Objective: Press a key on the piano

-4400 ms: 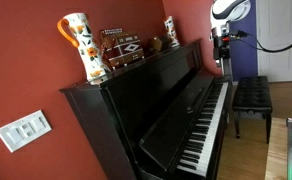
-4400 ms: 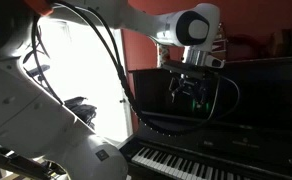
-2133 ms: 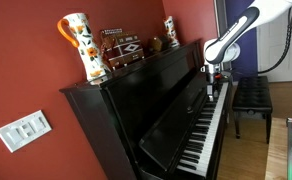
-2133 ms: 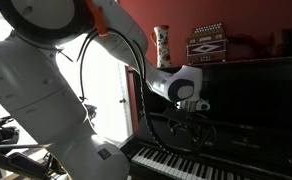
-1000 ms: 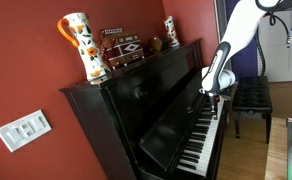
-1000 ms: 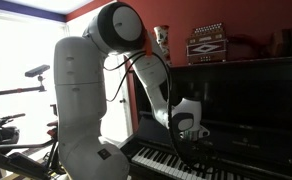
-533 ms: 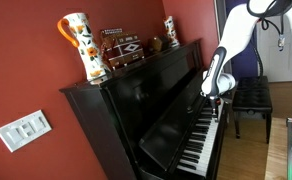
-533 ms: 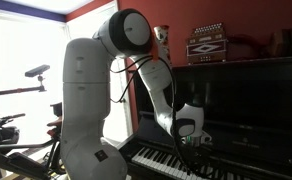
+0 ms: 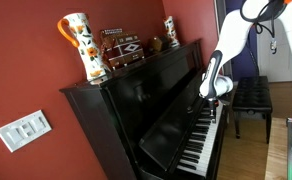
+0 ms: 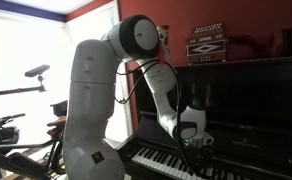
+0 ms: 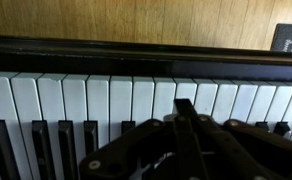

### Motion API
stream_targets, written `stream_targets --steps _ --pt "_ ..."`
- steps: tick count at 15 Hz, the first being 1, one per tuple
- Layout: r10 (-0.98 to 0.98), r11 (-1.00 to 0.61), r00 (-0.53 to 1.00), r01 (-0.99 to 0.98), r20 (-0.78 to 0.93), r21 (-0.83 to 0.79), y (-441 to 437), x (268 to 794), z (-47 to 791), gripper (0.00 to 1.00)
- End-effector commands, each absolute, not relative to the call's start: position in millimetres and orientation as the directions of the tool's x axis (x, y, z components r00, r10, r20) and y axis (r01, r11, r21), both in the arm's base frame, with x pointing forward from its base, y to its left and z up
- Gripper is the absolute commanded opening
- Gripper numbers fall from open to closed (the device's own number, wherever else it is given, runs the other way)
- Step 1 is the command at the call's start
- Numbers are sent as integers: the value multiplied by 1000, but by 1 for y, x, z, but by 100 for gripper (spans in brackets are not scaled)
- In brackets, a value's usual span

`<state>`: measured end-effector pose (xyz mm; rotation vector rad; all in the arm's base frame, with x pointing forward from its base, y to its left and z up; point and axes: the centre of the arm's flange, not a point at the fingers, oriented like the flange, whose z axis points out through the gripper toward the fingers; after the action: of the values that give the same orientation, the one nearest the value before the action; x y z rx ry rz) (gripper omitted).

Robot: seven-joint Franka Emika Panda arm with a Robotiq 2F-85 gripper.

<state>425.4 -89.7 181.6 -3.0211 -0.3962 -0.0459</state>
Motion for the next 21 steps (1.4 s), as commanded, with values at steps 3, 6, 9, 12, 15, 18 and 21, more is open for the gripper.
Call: stream_targets --steps 3,6,9,12,15,18,21 --pt "264 -960 963 269 58 -78 -100 434 161 0" --pt "268 -960 962 271 58 -70 -104 434 156 0" --pt "264 -962 962 268 64 -59 -108 435 152 0" --pt "261 -963 963 265 71 -52 -110 435 150 0" --pt "263 -963 962 267 71 -49 -111 435 148 0" --pt "269 -961 960 273 73 -44 -112 435 147 0" --pt "273 -960 959 277 76 -39 -113 435 147 0"
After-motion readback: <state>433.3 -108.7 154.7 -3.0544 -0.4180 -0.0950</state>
